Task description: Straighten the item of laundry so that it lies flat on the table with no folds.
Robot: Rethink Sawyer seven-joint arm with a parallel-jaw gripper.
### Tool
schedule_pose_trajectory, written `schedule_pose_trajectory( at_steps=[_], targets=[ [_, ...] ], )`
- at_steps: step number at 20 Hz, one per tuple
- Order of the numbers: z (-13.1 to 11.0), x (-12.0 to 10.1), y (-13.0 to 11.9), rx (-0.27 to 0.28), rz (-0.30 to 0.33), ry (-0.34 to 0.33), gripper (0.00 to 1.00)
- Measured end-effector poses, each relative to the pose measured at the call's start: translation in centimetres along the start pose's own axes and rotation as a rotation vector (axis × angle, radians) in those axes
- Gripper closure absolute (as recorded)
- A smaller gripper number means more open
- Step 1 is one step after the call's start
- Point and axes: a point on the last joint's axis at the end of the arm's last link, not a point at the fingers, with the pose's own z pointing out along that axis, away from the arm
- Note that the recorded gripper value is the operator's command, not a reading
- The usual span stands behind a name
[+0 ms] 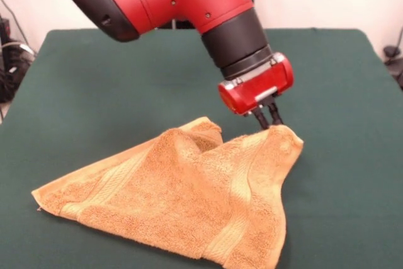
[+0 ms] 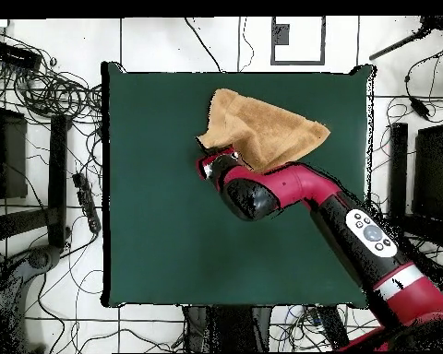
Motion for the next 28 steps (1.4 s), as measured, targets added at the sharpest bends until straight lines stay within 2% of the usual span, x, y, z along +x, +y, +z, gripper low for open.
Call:
schedule_pose_trajectory(
  at_steps=[10,17,22,28],
  targets=[
    [3.5,1.4,3.3,-0.09,0.029,-0.056,1.0],
    [4.4,0.6,5.5,-0.164,0.084,-0.112,1.0],
    [4.0,-0.7,5.5,-0.164,0.075,-0.134,1.0],
    [2.2,-3.1,4.2,-0.122,0.031,-0.132,1.0]
  ],
)
